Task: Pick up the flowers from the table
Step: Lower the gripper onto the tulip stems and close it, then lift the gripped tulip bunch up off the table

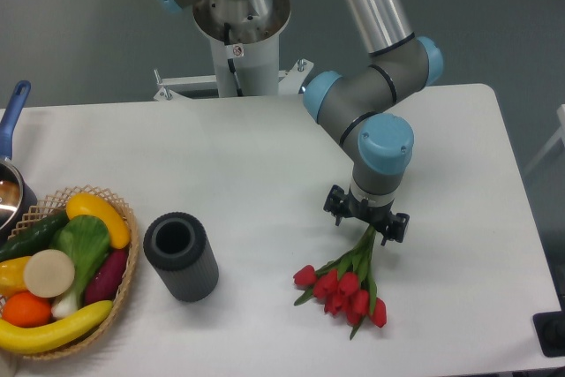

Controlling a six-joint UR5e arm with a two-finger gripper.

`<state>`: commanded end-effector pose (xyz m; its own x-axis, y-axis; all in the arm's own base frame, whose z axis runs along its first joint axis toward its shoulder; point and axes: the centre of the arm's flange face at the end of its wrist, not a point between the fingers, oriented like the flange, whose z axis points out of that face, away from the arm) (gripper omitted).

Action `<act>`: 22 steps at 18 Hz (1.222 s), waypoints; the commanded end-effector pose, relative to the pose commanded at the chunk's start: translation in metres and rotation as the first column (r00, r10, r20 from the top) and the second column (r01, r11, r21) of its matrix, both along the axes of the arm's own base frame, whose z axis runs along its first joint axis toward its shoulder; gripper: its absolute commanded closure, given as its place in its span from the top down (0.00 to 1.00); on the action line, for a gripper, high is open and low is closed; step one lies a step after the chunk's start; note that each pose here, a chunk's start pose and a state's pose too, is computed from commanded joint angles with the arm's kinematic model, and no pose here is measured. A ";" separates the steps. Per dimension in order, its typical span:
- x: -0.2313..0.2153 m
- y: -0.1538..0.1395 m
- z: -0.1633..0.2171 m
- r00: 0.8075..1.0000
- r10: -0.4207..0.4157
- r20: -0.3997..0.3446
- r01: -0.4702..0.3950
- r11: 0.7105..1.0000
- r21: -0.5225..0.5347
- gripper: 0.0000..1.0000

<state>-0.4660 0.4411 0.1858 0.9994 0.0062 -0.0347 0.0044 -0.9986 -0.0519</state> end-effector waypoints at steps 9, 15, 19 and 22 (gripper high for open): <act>-0.004 0.001 0.014 0.998 0.069 -0.016 -0.068 0.997 0.020 0.00; -0.008 -0.006 0.057 0.993 0.083 -0.078 -0.080 0.996 0.048 0.00; -0.039 -0.034 0.106 0.981 0.147 -0.125 -0.137 0.987 0.083 0.00; -0.062 -0.044 0.129 0.977 0.172 -0.124 -0.162 0.983 0.089 0.00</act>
